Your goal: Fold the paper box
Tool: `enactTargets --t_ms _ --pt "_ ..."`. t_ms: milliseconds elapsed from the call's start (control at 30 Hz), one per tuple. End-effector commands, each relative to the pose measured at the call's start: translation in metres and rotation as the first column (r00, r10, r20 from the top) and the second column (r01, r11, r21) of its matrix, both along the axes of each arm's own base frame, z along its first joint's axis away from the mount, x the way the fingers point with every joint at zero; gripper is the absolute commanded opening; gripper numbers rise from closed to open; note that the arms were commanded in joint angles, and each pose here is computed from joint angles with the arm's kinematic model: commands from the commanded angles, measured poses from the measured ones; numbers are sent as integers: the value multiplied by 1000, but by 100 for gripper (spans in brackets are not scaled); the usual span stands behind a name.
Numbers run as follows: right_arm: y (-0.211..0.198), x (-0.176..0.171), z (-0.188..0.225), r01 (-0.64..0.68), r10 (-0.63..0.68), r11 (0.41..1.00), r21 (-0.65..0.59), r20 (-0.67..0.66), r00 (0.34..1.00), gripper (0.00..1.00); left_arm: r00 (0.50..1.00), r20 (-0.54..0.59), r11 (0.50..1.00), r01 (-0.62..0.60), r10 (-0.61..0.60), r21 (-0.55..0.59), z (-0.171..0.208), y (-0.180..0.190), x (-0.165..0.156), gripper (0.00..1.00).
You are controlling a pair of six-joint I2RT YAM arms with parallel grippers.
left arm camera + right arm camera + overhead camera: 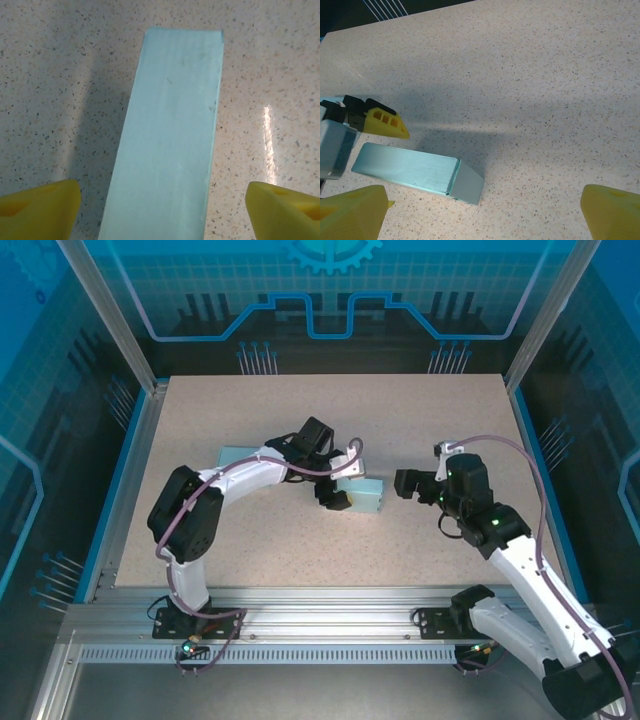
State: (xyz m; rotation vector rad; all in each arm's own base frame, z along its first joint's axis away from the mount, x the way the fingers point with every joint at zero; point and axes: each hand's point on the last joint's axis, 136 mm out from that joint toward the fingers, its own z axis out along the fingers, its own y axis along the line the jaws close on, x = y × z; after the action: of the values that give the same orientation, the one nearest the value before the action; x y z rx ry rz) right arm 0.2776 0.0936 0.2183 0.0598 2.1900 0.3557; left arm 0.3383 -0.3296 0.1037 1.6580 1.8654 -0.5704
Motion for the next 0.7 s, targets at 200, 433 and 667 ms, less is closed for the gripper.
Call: enactTargets --t_ms 200,433,667 --pt "-26 -6 0 122 -122 992 -17 8 993 100 999 44 996 18 -21 84 -10 0 1 69" --pt "-32 -11 1 144 -144 989 -28 13 989 100 996 92 993 -6 -5 115 -14 2 8 43" --pt "-35 -14 4 159 -159 987 -25 22 987 100 935 340 990 -129 103 55 10 6 43 28"
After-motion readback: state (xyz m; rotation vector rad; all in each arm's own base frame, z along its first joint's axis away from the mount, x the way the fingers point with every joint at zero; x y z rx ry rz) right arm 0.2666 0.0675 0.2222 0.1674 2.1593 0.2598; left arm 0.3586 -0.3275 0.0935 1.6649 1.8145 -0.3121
